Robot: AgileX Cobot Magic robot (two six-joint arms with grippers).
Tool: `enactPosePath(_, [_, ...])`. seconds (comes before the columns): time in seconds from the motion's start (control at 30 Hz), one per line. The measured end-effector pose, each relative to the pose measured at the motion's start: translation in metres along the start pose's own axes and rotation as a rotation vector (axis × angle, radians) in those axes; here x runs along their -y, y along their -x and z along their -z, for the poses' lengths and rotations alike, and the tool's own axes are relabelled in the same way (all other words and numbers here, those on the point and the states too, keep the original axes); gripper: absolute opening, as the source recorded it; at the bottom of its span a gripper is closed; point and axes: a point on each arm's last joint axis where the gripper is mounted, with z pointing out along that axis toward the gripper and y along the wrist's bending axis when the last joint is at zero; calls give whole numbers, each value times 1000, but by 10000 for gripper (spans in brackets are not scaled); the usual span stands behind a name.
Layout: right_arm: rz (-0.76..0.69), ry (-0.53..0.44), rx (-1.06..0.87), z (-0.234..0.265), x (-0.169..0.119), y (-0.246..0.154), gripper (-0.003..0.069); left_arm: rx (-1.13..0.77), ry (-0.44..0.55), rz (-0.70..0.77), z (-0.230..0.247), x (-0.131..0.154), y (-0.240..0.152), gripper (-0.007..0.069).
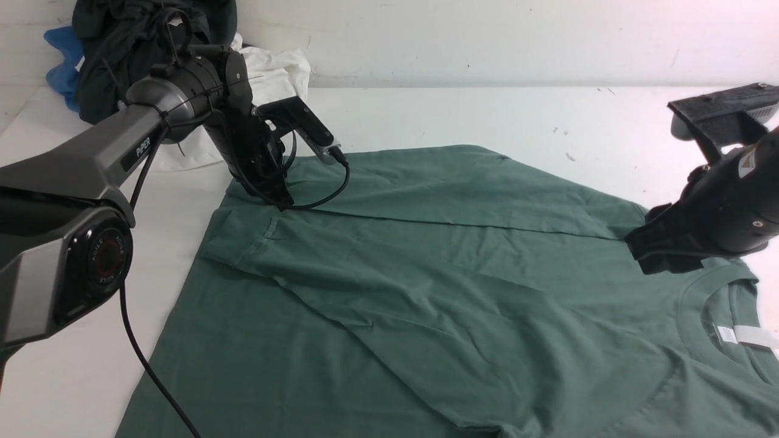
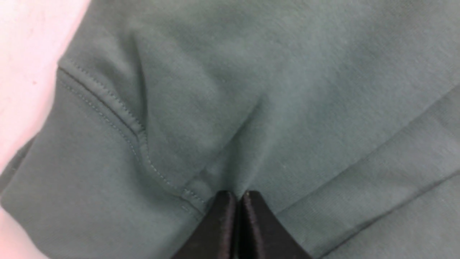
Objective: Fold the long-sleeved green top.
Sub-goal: Use the left arm to clamp the cuff farthest from it, then use the left arm to drag and drop the cuff onto the cuff closest to the left arm
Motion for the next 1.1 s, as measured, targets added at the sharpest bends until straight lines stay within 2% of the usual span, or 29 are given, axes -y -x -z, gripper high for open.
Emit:
enactPosePath(0.37, [4,1,1,0,0,0,325,0,-26,48,60,3,10,-7])
enactPosePath(0.6, [30,-19,0,0,2,0,325,75,32,116,119,13,26,-7])
enactPosePath(0.83, [47,-39,-2,0,4,0,325,79,113,64,178,55,37,-7])
enactPosePath(0.97, [53,-48,-14,0,4,-1,325,-70,83,30,172,89,12,-7])
enactPosePath(1.1, [60,-57,-21,0,5,-2,325,-185,40,41,159,107,-18,-7])
